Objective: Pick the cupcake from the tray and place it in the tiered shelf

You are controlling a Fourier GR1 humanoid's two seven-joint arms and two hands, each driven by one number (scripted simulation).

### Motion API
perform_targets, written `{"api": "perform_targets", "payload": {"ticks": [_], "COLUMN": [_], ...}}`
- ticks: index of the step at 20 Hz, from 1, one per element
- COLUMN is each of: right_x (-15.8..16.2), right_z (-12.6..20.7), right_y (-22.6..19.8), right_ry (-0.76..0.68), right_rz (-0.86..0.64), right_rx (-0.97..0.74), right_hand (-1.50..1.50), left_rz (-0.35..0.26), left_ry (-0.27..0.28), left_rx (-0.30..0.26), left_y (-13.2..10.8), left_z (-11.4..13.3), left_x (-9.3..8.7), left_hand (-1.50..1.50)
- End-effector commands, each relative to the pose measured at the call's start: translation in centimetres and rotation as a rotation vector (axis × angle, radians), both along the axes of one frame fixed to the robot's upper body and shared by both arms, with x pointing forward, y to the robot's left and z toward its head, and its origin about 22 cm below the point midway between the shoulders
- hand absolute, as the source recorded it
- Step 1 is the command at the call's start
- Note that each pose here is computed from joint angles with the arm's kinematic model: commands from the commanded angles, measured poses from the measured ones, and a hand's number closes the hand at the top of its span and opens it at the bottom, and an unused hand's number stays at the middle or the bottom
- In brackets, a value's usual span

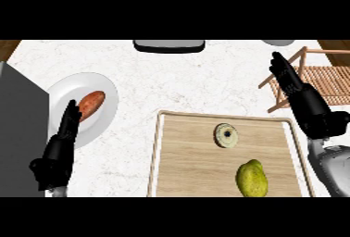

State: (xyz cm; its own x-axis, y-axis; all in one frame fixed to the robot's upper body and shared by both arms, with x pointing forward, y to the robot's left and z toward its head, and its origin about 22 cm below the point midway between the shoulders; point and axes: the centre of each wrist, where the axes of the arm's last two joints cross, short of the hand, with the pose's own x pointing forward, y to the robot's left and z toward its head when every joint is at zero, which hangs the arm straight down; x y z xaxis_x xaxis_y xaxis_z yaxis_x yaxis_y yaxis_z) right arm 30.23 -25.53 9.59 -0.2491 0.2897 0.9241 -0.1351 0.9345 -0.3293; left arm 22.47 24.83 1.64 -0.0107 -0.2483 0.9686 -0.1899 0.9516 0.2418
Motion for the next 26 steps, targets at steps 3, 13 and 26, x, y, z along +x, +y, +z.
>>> {"api": "perform_targets", "payload": {"ticks": [3, 13, 26], "right_x": [-0.6, -6.5, -16.1], "right_z": [-0.9, -9.9, -8.6], "right_y": [0.3, -7.1, 4.0], "right_ry": [0.05, 0.089, 0.073], "right_rz": [-0.387, -1.292, -1.131], "right_rx": [0.124, 0.075, 0.095], "right_hand": [-1.5, -1.5, -1.5], "left_rz": [-0.085, -0.142, -0.272], "left_ry": [0.014, 0.055, 0.061], "left_rx": [0.006, -0.002, -0.019], "left_y": [-0.9, -0.7, -2.3], "left_z": [-0.2, -0.5, 0.2], "left_x": [0.7, 1.0, 4.8], "left_hand": [0.0, 0.0, 0.0]}}
